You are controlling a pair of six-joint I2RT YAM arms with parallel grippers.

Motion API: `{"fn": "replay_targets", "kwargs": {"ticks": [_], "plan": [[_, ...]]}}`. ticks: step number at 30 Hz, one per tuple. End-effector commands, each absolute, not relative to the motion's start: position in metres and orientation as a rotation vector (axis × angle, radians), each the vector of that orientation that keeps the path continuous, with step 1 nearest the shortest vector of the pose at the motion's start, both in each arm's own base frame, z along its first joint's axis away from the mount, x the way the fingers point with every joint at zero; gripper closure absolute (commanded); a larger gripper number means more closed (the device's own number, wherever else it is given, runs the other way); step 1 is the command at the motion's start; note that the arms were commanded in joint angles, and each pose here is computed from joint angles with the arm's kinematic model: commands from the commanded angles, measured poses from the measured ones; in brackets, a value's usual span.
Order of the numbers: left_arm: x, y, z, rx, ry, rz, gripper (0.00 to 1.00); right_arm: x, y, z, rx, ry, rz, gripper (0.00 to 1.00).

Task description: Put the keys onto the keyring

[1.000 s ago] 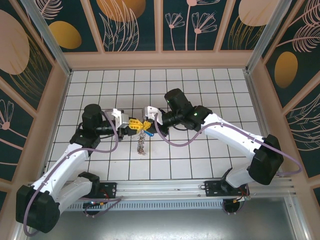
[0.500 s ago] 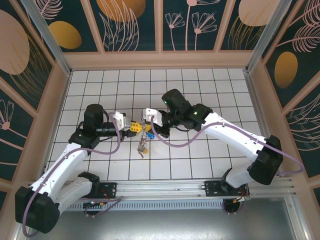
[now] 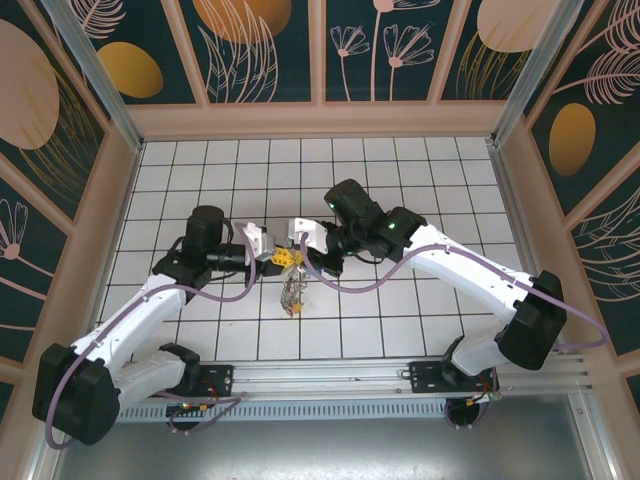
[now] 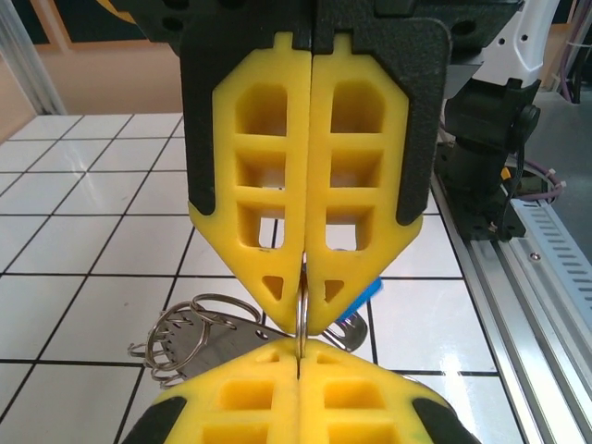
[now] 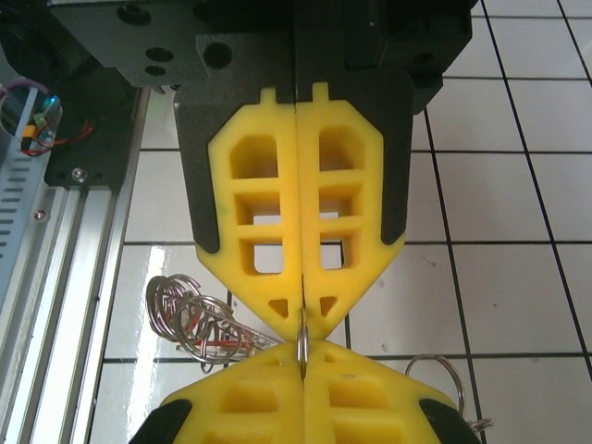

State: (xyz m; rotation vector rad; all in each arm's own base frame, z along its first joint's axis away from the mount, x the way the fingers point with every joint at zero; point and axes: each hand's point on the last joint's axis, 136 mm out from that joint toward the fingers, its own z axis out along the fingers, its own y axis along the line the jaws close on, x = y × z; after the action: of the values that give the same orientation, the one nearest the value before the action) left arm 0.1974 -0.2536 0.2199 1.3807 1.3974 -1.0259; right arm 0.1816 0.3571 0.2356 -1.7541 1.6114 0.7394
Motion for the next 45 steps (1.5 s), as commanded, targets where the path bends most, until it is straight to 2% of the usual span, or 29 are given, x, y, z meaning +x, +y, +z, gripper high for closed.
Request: {"fn": "replay_targets", "kwargs": {"ticks": [1,6,8,10,13,16,22,26,34,45], "plan": [[0.185,-0.275,0.24,1.442,1.251,-1.068,0.95,0.177,0.391,0.294,-1.701,1.298,0.771,1.0],[0.18,-0.292,0.241,1.486,1.196,-1.082,0.93,0.185,0.387,0.297,-1.686,1.294,0.785,1.0],[0.183,-0.298,0.245,1.492,1.192,-1.091,0.85,0.186,0.385,0.295,-1.696,1.292,0.766,1.0],[0.186,-0.304,0.253,1.488,1.184,-1.105,0.85,0.19,0.378,0.286,-1.716,1.309,0.726,1.0],[0.188,-0.317,0.262,1.478,1.177,-1.085,0.89,0.195,0.364,0.278,-1.698,1.309,0.729,1.0],[0.196,-0.321,0.264,1.441,1.218,-1.052,1.0,0.192,0.357,0.279,-1.665,1.287,0.781,1.0],[0.194,-0.313,0.275,1.303,1.192,-1.054,1.0,0.195,0.338,0.271,-1.642,1.332,0.767,1.0],[0.184,-0.304,0.295,1.193,1.088,-1.094,1.0,0.195,0.312,0.265,-1.634,1.393,0.78,0.86],[0.18,-0.301,0.295,1.204,1.061,-1.074,1.0,0.196,0.297,0.258,-1.602,1.432,0.803,0.79],[0.178,-0.306,0.287,1.255,1.077,-1.101,1.0,0.195,0.297,0.273,-1.591,1.364,0.808,0.79]]}}
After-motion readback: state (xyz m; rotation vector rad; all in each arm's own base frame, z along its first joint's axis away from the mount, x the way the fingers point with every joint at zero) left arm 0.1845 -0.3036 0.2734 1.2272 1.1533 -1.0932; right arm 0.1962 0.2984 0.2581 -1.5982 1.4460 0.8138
